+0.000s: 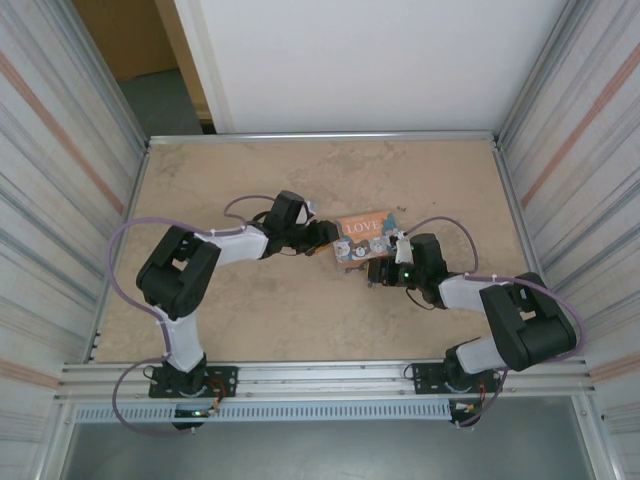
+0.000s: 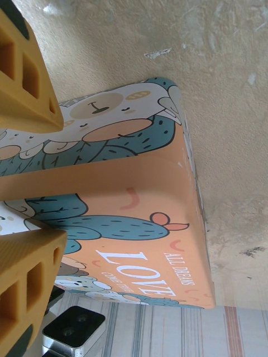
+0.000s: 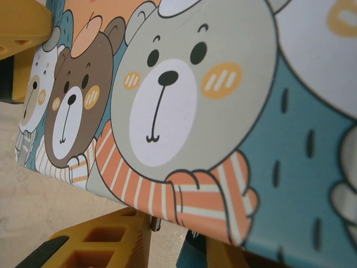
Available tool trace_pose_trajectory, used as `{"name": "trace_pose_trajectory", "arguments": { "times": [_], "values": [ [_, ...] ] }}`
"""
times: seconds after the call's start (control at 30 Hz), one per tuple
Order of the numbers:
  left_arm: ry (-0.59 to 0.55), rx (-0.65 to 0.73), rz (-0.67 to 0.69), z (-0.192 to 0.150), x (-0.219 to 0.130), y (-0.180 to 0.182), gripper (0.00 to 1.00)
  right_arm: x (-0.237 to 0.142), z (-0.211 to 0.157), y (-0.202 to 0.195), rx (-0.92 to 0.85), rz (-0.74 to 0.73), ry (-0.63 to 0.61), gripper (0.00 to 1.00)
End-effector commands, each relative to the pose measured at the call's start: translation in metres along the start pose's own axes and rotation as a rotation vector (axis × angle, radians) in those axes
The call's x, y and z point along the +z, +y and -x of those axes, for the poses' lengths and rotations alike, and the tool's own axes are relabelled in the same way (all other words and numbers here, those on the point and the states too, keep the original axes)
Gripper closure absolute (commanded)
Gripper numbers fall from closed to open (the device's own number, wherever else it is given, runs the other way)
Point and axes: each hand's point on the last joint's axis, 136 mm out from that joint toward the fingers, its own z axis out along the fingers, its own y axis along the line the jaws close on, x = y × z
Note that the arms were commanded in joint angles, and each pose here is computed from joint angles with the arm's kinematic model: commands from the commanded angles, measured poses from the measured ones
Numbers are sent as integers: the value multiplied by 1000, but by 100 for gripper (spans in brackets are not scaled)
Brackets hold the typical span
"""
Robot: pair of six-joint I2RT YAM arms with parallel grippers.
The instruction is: Unlock the padlock with the key
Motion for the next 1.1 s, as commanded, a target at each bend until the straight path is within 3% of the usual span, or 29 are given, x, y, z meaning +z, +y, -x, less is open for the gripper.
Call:
{"name": "trace_pose_trajectory", "arguments": {
  "times": [0.0,0.5,0.6,0.9,1.07],
  "values": [
    [60,-48,129,-24,5,38,52,-2,-7,-7,-5,-22,22,72],
    [56,-50,135,-26,2,39,52,1,-6,-16,24,-50,14,90],
    [57,-50,136,-26,2,40,52,0,-7,-14,22,-40,19,79],
    [60,-50,138,-27,2,41,52,-14,-5,-6,13,18,-8,59],
    [57,-48,136,-26,3,40,52,-16,-8,-13,28,3,-3,58]
  ]
}}
